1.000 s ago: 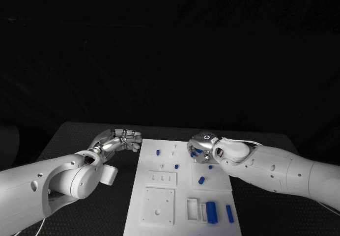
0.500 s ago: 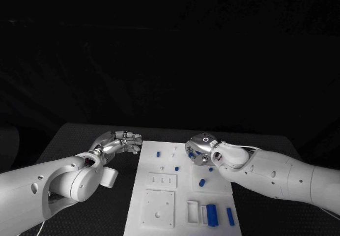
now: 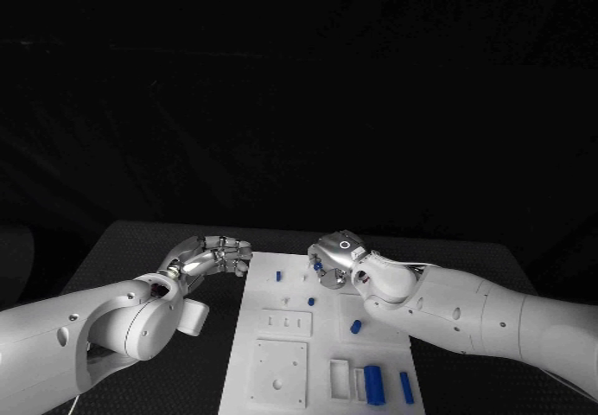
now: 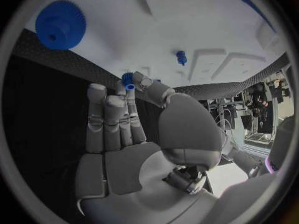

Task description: Assemble the parts on the task board

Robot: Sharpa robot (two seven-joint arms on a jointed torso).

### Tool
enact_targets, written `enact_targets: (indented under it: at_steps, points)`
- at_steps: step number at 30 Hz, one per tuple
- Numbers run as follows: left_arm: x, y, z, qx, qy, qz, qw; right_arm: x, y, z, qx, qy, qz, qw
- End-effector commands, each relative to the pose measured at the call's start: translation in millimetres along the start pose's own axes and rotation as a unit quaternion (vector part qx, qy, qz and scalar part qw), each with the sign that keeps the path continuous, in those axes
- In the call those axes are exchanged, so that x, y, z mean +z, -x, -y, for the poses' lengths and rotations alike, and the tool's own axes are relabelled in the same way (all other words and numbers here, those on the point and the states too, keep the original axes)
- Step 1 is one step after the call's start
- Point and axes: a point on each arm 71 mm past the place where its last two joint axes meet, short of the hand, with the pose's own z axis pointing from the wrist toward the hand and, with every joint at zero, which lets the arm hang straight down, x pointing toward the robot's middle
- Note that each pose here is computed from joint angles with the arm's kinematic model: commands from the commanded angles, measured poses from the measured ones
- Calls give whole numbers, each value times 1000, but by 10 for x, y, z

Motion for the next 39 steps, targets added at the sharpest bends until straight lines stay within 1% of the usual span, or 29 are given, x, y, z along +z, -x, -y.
enact_targets:
  at_steps: [1, 4, 8, 19, 28, 39]
  points:
    - [11, -35, 17, -1, -5, -11, 1000, 30, 26, -6, -23, -10, 21, 999]
    - [-2, -37, 20, -1, -5, -11, 1000, 51, 31, -33, -24, -9, 23, 999]
    - [2, -44, 38, -1, -7, -12, 1000, 80, 31, -57, -29, -9, 25, 999]
    - [-2, -52, 109, 3, -14, -15, 1000, 130, 20, -86, -34, -8, 21, 999]
    - [-2, -59, 134, 4, -16, -16, 1000, 152, 13, -103, -35, -6, 19, 999]
    - [-1, -57, 145, 5, -17, -16, 1000, 144, -29, -35, -44, -14, -1, 999]
